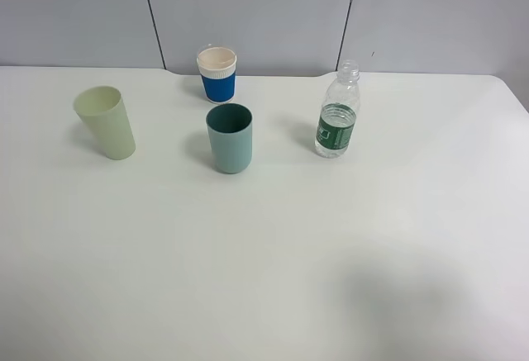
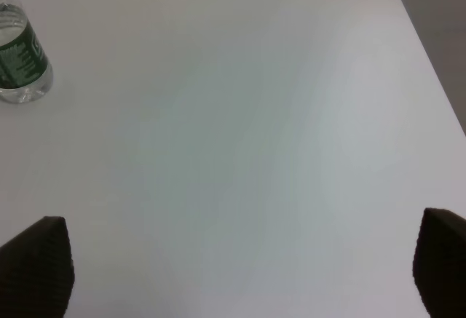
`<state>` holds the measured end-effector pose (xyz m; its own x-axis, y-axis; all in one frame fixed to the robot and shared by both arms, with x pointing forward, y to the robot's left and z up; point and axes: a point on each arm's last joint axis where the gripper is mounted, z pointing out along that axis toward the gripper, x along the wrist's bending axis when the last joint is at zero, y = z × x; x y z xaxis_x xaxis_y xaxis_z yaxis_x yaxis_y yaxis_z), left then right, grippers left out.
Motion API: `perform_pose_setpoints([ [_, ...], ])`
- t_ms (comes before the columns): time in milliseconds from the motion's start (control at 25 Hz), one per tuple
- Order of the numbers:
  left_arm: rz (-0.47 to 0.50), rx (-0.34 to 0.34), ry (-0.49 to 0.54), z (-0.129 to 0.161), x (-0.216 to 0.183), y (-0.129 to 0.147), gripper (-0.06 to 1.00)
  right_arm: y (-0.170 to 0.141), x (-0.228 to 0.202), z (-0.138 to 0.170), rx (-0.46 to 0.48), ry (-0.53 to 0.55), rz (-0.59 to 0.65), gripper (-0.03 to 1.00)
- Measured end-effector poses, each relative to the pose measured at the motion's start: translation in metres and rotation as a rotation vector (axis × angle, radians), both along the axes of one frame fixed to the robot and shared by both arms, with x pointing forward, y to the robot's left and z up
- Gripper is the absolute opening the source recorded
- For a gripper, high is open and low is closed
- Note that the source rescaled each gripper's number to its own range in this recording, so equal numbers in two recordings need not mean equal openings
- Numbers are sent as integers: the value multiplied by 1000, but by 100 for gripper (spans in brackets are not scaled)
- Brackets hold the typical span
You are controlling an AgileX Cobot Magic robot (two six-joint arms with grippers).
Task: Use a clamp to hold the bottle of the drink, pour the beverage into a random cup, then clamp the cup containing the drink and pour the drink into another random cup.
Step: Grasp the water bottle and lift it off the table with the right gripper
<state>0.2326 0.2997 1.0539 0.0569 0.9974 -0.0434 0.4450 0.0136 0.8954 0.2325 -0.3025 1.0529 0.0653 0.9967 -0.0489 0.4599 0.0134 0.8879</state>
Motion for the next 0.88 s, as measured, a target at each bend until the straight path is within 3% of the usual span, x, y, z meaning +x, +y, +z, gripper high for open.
perform_pose_setpoints([
  [880,0,0,0,0,0,0,100,0,0,0,0,0,0,100],
])
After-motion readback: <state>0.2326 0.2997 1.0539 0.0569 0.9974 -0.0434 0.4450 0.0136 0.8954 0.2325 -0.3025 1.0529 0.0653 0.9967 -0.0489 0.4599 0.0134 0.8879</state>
